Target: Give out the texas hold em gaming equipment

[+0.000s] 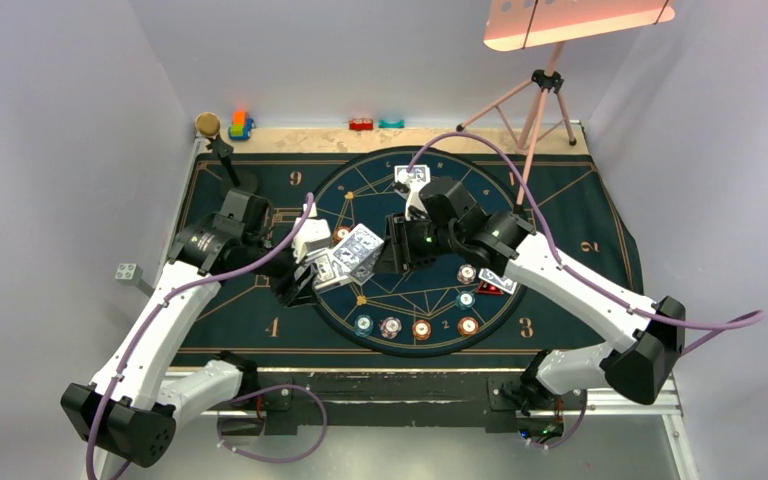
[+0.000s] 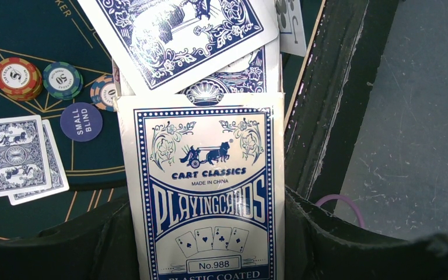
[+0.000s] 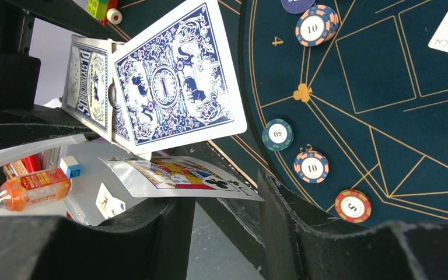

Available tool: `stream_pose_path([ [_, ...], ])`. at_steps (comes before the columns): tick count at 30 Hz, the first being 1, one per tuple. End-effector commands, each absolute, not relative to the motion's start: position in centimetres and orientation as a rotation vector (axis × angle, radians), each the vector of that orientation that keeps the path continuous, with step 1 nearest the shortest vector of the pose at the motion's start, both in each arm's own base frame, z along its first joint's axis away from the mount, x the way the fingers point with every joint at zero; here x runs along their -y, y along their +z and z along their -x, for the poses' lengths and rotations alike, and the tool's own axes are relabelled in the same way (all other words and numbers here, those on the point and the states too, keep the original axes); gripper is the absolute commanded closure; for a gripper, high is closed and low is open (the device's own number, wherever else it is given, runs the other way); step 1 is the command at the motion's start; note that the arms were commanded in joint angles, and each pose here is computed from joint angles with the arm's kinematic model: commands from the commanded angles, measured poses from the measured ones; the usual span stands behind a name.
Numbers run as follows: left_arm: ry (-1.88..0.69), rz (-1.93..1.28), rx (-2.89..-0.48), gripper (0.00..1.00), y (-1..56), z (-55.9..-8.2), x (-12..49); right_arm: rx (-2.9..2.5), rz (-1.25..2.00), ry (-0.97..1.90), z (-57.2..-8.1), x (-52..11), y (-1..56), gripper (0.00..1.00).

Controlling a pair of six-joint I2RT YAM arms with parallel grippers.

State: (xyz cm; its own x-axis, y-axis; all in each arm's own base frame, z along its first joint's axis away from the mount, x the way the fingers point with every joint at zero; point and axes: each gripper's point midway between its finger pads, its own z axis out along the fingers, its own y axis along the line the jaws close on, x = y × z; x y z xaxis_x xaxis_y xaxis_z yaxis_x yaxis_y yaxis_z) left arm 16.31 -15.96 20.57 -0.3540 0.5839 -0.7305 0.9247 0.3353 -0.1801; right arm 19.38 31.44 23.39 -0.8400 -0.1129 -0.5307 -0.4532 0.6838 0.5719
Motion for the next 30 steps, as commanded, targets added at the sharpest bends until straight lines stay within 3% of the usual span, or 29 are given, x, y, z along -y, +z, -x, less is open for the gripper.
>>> stream_pose_path([
  [1, -0.819, -1.311, -1.954, 1.0, 22.7, -17.0, 16.7, -2.326, 0.421, 1.024, -20.2, -31.3, 26.7, 0.55],
  [21, -0.827, -1.316, -1.951, 1.0, 22.8, -16.7, 16.7, -2.228, 0.434, 1.182, -19.8, -32.8, 29.2, 0.59],
  [26, -0.832, -1.317, -1.948, 1.0, 22.8, -16.4, 16.7, -2.221, 0.412, 1.118, -20.9, -31.9, 29.7, 0.33],
  [30, -0.825, -1.317, -1.947, 1.0, 22.9, -16.3, 16.6, -2.197, 0.407, 1.158, -21.3, -32.0, 30.5, 0.26],
])
